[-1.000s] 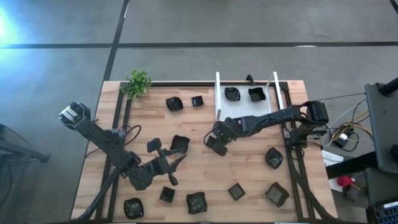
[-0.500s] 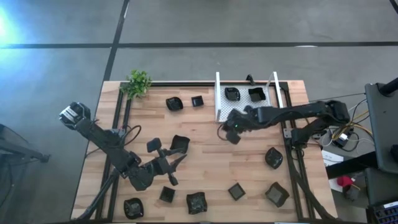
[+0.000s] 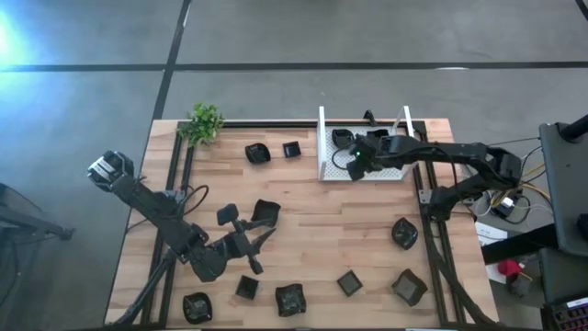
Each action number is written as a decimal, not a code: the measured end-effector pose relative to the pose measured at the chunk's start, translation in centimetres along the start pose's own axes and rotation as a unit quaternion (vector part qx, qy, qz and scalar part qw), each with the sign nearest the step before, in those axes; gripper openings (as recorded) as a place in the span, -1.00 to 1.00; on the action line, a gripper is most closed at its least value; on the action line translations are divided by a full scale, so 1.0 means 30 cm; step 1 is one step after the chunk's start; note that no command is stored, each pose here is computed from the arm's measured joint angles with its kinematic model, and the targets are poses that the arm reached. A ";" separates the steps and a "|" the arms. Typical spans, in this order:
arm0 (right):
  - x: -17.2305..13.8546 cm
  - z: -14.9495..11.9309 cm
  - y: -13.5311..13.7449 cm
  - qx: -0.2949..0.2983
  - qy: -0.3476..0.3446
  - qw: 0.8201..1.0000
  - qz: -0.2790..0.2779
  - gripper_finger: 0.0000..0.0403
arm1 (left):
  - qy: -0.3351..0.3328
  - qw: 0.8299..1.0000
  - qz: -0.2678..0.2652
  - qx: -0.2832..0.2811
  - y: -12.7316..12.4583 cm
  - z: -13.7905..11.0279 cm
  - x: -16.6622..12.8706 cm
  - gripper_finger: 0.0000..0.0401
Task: Pick & Place Mini shaped plates
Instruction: Put the square plate on the shelf
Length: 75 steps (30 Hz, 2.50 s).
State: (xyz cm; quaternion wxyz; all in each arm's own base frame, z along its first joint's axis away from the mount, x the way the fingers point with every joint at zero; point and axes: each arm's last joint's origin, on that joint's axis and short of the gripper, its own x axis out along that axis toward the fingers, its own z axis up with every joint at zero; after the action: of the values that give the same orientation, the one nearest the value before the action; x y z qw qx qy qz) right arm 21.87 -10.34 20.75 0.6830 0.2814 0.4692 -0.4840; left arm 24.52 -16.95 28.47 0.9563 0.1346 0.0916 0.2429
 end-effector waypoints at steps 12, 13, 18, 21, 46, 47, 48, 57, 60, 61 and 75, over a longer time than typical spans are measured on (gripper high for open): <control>0.063 -0.003 -0.008 0.068 0.002 0.998 0.001 -0.96 | 0.000 1.000 0.000 0.001 0.000 -0.001 0.000 -0.44; 0.067 -0.005 -0.010 0.077 0.000 0.997 -0.001 -0.96 | 0.000 1.000 0.000 0.001 0.000 0.000 0.000 -0.44; 0.079 0.003 0.000 0.107 -0.027 0.994 0.018 -0.96 | 0.000 1.000 0.000 -0.001 0.000 0.000 0.000 -0.44; 0.083 0.007 0.004 0.121 -0.036 0.992 0.028 -0.96 | 0.000 1.000 0.000 -0.005 0.000 0.000 0.000 -0.44; 0.140 -0.043 -0.016 0.132 -0.033 0.991 0.012 -0.96 | 0.000 1.000 0.000 -0.007 0.000 0.000 0.000 -0.44; 0.142 -0.045 -0.017 0.132 -0.034 0.991 0.008 -0.96 | 0.000 1.000 0.000 -0.007 0.000 0.000 0.000 -0.44; 0.142 -0.046 -0.018 0.132 -0.035 0.991 0.007 -0.96 | 0.000 1.000 0.000 -0.007 0.000 0.000 0.000 -0.44; 0.144 -0.047 -0.019 0.132 -0.035 0.991 0.006 -0.96 | 0.000 1.000 0.000 -0.007 0.000 0.000 0.000 -0.44; 0.144 -0.047 -0.019 0.132 -0.036 0.991 0.006 -0.96 | 0.000 1.000 0.000 -0.007 0.000 0.000 0.000 -0.44; 0.144 -0.047 -0.019 0.132 -0.037 0.991 0.004 -0.96 | 0.000 1.000 0.000 -0.007 0.000 0.000 0.000 -0.44; 0.144 -0.046 -0.021 0.135 -0.043 0.990 -0.002 -0.76 | 0.000 1.000 0.000 -0.007 0.000 0.000 0.000 -0.44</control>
State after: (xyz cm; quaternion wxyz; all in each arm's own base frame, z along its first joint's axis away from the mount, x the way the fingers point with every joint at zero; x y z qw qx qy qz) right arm 21.18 -11.13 16.30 0.6577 0.3489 0.3704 -0.5555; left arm 24.52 -16.95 28.46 0.9572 0.1276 0.0901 0.2436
